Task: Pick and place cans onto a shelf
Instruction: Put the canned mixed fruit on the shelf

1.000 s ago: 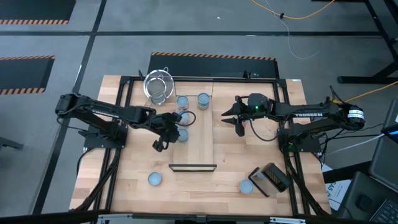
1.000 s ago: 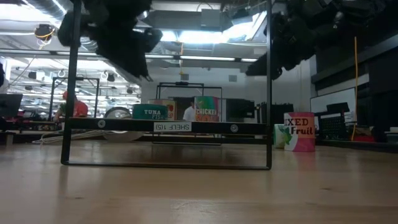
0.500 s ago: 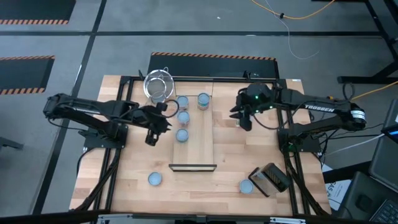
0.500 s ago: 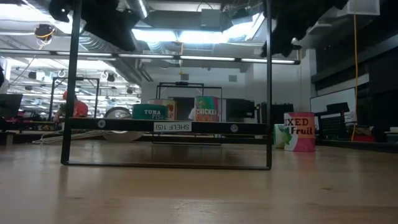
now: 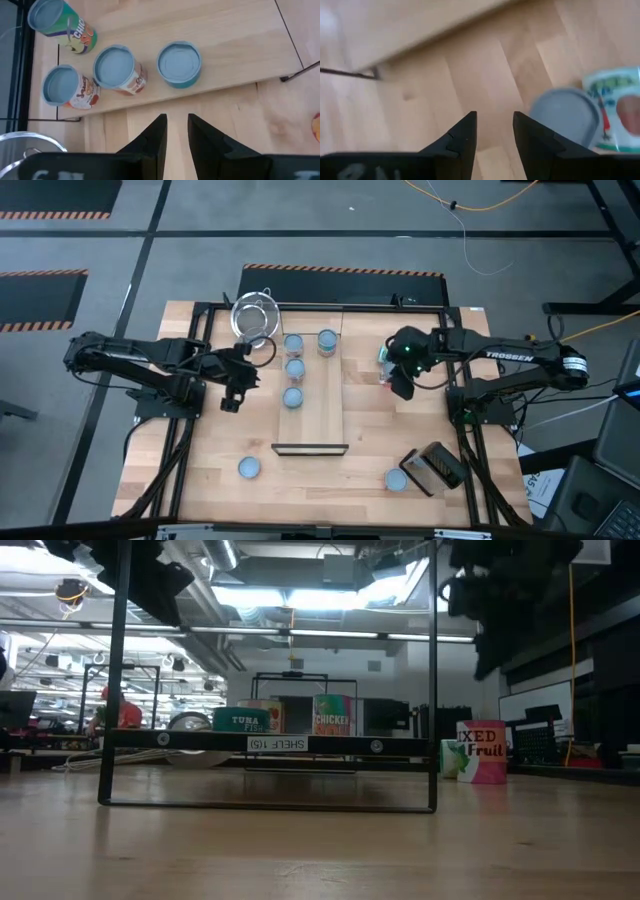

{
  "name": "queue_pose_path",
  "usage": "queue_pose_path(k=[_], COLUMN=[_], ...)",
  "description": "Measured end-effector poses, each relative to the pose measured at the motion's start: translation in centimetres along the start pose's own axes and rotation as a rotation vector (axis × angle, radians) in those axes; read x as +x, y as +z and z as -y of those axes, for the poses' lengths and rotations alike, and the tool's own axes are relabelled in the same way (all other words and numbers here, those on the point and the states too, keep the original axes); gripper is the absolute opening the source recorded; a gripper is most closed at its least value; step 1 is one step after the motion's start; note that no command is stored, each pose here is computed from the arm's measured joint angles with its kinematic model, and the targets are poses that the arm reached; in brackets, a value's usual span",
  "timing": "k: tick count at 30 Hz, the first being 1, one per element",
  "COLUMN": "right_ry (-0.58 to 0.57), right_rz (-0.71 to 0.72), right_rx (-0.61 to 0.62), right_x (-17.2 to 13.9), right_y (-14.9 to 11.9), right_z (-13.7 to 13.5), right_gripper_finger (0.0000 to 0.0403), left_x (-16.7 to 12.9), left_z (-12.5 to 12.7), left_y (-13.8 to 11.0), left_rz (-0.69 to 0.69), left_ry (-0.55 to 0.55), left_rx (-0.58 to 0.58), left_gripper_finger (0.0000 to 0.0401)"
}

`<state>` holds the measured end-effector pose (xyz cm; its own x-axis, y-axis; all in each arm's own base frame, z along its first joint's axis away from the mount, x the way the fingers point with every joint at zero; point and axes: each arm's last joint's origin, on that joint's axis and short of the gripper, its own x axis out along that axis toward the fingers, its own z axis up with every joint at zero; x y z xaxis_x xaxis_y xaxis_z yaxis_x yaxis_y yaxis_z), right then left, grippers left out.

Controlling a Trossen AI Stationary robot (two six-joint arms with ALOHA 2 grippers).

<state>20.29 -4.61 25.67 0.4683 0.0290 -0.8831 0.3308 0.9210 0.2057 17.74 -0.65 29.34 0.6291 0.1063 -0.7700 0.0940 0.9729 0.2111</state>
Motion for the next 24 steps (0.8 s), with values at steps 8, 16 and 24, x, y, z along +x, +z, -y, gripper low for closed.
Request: queue_pose_path(k=[8, 16, 24], right_ry=[-0.116, -0.164, -0.167], right_rz=[-0.024, 0.020, 0.015], right_rx=[-0.004, -0.009, -0.007], right_x=[2.1, 3.4, 4.5], right_y=[-1.5, -2.0, -2.9], right_z=[0.9, 1.3, 1.7], right_gripper_finger=[0.0132, 0.0132, 0.0132], left_x=[0.1, 0.1, 0.1], left_z=[0.0, 0.0, 0.0], left_y=[0.0, 0.1, 0.1], left_rz=[0.007, 0.011, 0.011], left_ry=[0.001, 0.002, 0.002], left_rx=[0.004, 0.004, 0.004], left_gripper_finger=[0.0070, 0.0070, 0.0070])
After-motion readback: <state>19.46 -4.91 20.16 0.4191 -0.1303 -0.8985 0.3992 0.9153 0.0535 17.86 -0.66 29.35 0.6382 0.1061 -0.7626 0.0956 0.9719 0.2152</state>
